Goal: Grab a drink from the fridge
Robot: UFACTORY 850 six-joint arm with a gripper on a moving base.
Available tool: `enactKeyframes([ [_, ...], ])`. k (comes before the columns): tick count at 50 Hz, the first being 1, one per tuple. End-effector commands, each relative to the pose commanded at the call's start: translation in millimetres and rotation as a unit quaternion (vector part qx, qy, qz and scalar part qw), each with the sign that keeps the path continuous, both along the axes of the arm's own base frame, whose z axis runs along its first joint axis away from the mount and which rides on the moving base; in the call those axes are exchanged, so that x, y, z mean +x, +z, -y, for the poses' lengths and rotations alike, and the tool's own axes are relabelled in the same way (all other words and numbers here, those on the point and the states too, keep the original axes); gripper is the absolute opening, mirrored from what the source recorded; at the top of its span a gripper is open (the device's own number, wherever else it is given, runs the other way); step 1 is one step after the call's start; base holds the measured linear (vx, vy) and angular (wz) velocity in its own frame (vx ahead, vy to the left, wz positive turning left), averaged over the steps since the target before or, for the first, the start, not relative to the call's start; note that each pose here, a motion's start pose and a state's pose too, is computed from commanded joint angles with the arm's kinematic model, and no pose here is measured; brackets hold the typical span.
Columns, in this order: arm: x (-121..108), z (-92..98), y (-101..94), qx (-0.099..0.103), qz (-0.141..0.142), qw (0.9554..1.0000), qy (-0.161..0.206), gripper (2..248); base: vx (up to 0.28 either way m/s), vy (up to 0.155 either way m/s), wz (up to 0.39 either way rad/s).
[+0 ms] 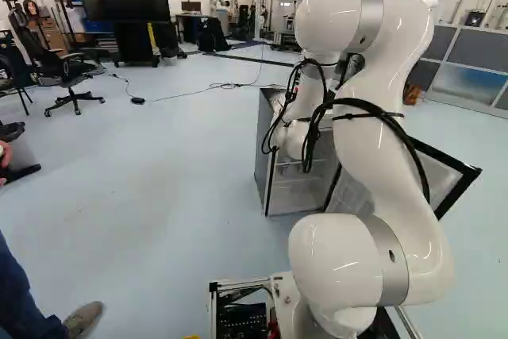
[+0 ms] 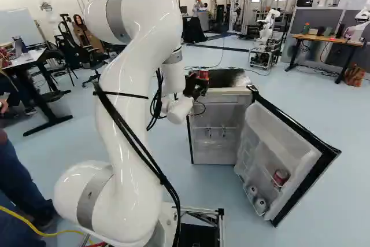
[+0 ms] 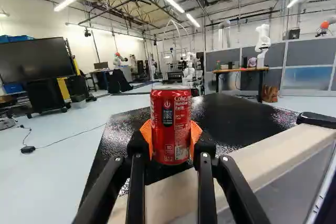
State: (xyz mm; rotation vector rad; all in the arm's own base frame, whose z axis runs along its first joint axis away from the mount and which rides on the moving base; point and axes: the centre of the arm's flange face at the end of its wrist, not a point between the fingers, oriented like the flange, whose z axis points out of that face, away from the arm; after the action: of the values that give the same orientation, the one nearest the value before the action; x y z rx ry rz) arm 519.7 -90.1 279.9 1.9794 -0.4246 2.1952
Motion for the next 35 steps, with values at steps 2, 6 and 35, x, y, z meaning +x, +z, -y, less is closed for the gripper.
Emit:
enactKeyframes([
  [2, 0.0, 0.0, 0.0, 0.0, 0.0, 1.0, 0.0, 92, 0.0, 0.0, 0.0],
  [6, 0.0, 0.0, 0.0, 0.0, 0.0, 1.0, 0.0, 95, 0.0, 0.0, 0.0],
  [35, -3.9, -0.2, 0.8, 0.0, -0.002, 1.0, 0.0, 247, 0.0, 0.0, 0.0],
])
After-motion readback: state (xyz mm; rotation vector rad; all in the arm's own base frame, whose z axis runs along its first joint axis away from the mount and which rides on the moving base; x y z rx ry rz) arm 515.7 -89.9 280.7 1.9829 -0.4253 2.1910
